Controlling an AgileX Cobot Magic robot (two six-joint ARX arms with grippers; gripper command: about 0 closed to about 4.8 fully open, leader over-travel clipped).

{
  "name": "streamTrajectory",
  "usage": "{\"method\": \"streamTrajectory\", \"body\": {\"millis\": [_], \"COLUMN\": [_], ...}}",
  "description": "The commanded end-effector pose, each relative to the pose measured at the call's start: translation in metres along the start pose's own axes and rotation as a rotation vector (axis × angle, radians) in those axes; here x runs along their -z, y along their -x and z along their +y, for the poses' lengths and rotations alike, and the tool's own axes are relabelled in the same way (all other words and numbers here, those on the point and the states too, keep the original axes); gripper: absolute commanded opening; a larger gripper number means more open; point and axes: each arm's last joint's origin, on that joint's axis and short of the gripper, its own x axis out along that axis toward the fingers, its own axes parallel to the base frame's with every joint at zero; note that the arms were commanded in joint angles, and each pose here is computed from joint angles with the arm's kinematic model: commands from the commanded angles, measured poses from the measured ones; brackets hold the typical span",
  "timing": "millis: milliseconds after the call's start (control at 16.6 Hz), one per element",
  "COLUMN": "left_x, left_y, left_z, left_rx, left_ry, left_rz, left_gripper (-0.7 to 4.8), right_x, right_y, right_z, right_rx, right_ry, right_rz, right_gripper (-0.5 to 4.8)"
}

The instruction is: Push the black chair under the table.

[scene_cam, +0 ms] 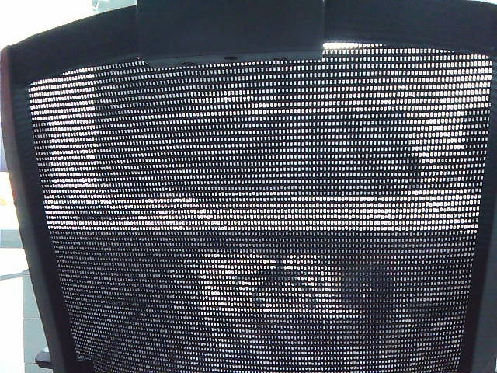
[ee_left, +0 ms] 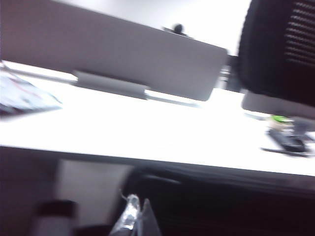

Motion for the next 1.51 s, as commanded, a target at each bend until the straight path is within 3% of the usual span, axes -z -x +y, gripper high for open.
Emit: {"method": "streamTrajectory", "body": {"millis": [60,121,301,482,784,904,1025,1507], "left_x": [0.0,0.001,0.002,0.003,0.007,0.014,0.019,0.016], "left_y": [0.001,0.001,0.001,0.001,0.002,0.002,0.0,-0.012], "left_z": [-0.005,-0.006,-0.008,-0.007,-0.009,-0.006,-0.004,0.001], "left_rx": [0.153,0.194,0.244,0.246,0.301,0.263,0.228,0.167], "left_ry": [0.239,0.292,0.283,0.296,0.362,0.402,0.431,0.45], "left_rz": [0.07,0.099,0.122,0.131,0.203,0.262,0.314,0.283], "left_gripper": [-0.06,-0.06,-0.06,-0.05,-0.06,-0.06,-0.06,-0.06], "right_x": [-0.009,-0.009,-0.007,-0.004,-0.002,-0.001,0.0,0.013], "right_y": [0.001,0.002,0.003,0.003,0.004,0.005,0.005,0.006], "right_z": [0.007,0.009,0.013,0.012,0.015,0.016,0.016,0.012], "right_rx": [-0.177,-0.226,-0.363,-0.356,-0.438,-0.482,-0.477,-0.401], "right_ry": [-0.147,-0.171,-0.215,-0.394,-0.47,-0.47,-0.475,-0.552], "right_rz": [0.01,0.024,0.087,0.157,0.227,0.252,0.264,0.385], "right_gripper": [-0.05,-0.05,-0.05,-0.05,-0.05,-0.05,-0.05,-0.05]}}
